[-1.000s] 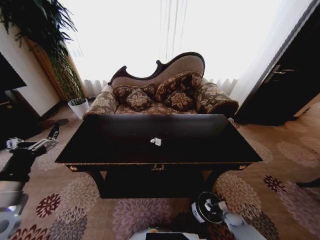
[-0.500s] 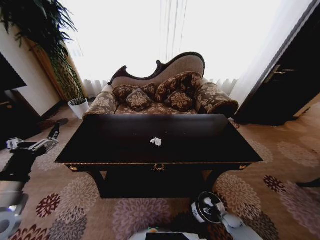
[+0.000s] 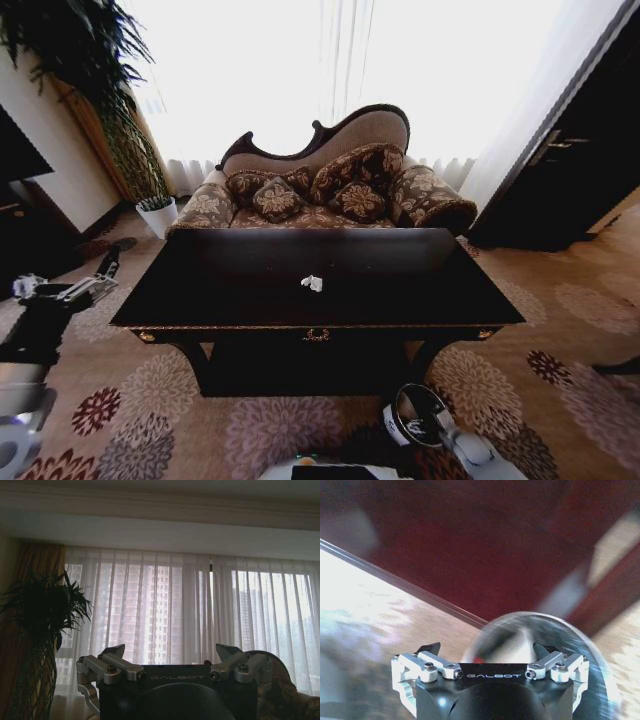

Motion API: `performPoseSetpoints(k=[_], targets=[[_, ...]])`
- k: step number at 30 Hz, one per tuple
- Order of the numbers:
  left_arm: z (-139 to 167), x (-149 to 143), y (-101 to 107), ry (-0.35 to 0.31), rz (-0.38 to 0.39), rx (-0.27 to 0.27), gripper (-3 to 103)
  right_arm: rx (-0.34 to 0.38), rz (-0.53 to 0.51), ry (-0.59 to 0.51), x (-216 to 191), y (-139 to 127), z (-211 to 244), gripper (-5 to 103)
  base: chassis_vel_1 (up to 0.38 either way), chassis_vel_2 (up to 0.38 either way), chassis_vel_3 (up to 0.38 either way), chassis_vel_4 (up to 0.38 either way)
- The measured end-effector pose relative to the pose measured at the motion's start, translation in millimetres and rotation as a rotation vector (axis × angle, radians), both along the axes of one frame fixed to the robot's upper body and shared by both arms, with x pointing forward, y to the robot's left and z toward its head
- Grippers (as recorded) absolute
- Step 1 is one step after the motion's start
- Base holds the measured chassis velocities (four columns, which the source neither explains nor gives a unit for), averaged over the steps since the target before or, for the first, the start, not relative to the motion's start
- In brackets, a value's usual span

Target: Move to the front of the table and place the trash on the table into the trash bin.

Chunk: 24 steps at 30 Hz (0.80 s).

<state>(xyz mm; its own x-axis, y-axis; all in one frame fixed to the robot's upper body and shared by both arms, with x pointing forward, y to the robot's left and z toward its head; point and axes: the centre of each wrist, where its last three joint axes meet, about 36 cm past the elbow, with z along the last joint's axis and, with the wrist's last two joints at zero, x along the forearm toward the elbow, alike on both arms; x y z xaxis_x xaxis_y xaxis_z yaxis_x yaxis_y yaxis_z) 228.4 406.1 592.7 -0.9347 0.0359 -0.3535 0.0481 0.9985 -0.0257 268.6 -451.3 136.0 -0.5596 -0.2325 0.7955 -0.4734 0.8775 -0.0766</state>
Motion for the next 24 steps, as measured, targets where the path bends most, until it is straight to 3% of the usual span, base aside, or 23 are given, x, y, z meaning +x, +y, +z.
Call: performPoseSetpoints(k=[1,2,4,5,6,9,10,14,15,23,24], targets=[[0.0,0.0,-0.1,-0.001,0.000,-0.001,100,0.057,0.035,-0.003,-5.5,2.6,0.7,100,0.000,0.000,0.000,0.000],[0.0,0.0,-0.1,-0.001,0.000,-0.001,100,0.057,0.035,-0.003,-5.5,2.6,0.7,100,0.000,0.000,0.000,0.000],[0.0,-0.1,-0.2,-0.002,0.000,-0.002,100,0.123,0.082,-0.015,-10.8,7.1,2.2,100,0.000,0.000,0.000,0.000],[-0.4,0.1,-0.5,-0.003,0.000,-0.004,100,0.202,0.126,-0.038,-16.3,15.9,5.2,100,0.000,0.000,0.000,0.000],[-0.4,0.1,-0.5,-0.003,0.000,-0.004,100,0.202,0.126,-0.038,-16.3,15.9,5.2,100,0.000,0.000,0.000,0.000],[-0.9,0.3,-1.2,-0.004,-0.001,-0.007,100,0.382,0.234,-0.124,-19.1,45.3,16.2,100,0.000,0.000,0.000,0.000],[-0.9,0.3,-1.2,-0.004,-0.001,-0.007,100,0.382,0.234,-0.124,-19.1,45.3,16.2,100,0.000,0.000,0.000,0.000],[-0.9,0.0,-1.0,-0.003,0.000,-0.007,100,0.512,0.382,-0.190,-18.7,63.3,26.0,100,0.000,0.000,0.000,0.000],[-0.9,0.0,-1.0,-0.003,0.000,-0.007,100,0.512,0.382,-0.190,-18.7,63.3,26.0,100,0.000,0.000,0.000,0.000],[-2.9,1.6,-1.5,-0.002,0.000,-0.011,100,0.733,0.433,-0.324,-25.5,109.1,51.3,100,0.000,0.000,0.000,0.000],[-2.9,1.6,-1.5,-0.002,0.000,-0.011,100,0.733,0.433,-0.324,-25.5,109.1,51.3,100,0.000,0.000,0.000,0.000]])
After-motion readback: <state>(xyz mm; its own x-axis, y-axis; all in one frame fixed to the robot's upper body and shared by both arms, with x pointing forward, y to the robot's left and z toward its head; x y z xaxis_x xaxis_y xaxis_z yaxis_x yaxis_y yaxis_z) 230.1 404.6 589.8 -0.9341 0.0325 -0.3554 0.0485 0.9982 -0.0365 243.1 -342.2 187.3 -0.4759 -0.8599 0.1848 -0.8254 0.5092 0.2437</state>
